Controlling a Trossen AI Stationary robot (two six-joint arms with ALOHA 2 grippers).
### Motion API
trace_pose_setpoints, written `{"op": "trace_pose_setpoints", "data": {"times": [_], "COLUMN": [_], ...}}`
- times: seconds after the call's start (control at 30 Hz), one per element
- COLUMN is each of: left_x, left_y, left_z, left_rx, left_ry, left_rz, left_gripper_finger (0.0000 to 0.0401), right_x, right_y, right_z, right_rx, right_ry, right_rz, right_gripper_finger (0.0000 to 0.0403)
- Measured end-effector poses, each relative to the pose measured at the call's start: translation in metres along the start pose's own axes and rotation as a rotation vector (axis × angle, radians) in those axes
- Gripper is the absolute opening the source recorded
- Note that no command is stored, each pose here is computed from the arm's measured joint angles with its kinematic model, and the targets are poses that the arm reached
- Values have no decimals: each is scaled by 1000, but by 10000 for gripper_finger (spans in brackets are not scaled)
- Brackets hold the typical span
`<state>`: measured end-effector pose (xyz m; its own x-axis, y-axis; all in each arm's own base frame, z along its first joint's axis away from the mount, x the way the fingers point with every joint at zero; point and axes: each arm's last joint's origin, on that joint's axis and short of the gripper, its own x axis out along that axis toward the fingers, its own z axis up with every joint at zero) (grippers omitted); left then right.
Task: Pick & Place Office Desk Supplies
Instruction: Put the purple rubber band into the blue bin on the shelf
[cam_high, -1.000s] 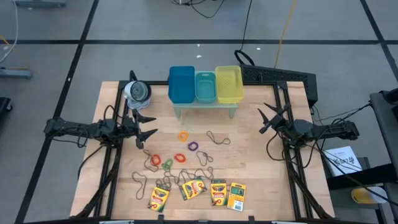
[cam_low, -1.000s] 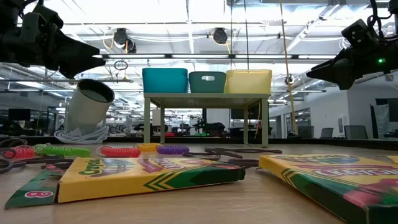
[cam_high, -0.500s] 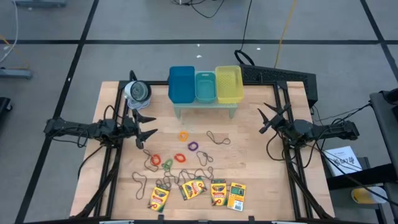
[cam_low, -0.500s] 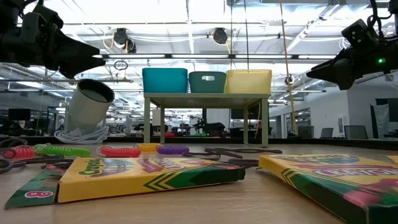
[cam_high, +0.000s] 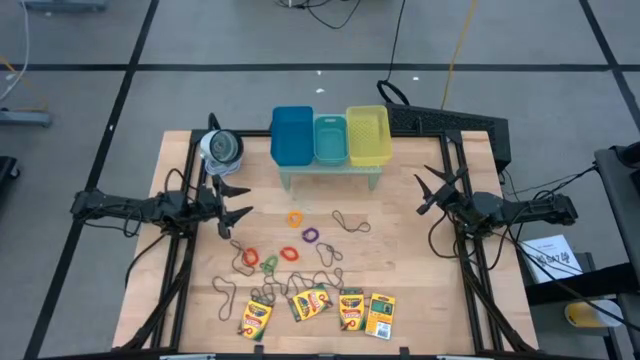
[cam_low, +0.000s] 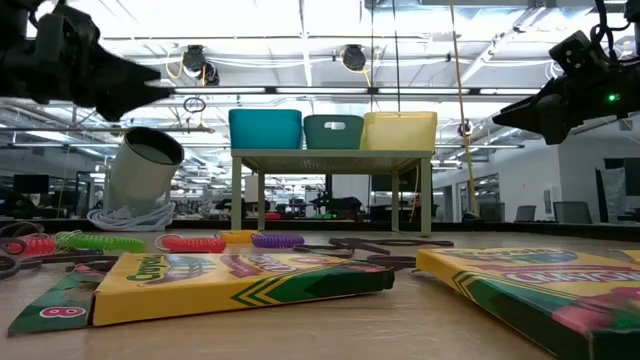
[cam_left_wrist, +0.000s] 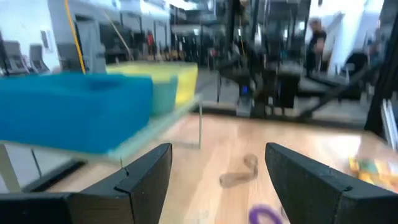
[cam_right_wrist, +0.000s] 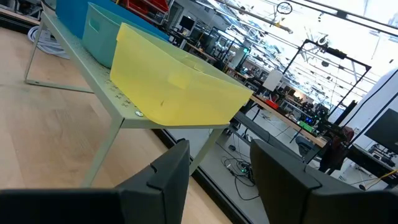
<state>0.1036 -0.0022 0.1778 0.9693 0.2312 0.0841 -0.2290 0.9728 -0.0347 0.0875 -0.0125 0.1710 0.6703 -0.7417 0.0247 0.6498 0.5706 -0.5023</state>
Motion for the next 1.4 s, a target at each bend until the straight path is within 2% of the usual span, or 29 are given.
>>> {"op": "trace_pose_setpoints", "data": {"times": [0.13, 0.37, 0.53, 0.67, 0.73, 0.9, 1.07, 1.23, 1.4], "left_x": [-1, -3, -2, -1, 0, 7, 22, 31, 35], "left_y": [0, 0, -1, -2, -3, -10, -28, -48, -60], "left_z": [11, 24, 18, 15, 18, 40, 48, 30, 5], "left_rx": [-67, -318, -390, -546, -585, -572, -579, -515, -456], "left_ry": [-104, -230, -169, -126, -77, 231, 713, 1151, 1355], "left_rz": [-13, -50, -73, -106, -125, -47, 37, 57, 101], "left_gripper_finger": [271, 271, 271, 271, 271, 271, 271, 271, 271], "right_x": [0, 0, 0, 0, 0, 0, 0, 0, 0], "right_y": [0, 0, 0, 0, 0, 0, 0, 0, 0], "right_z": [0, 0, 0, 0, 0, 0, 0, 0, 0], "right_rx": [0, 0, 0, 0, 0, 0, 0, 0, 0], "right_ry": [0, 0, 0, 0, 0, 0, 0, 0, 0], "right_rz": [0, 0, 0, 0, 0, 0, 0, 0, 0], "right_gripper_finger": [160, 160, 160, 160, 160, 160, 160, 160, 160]}}
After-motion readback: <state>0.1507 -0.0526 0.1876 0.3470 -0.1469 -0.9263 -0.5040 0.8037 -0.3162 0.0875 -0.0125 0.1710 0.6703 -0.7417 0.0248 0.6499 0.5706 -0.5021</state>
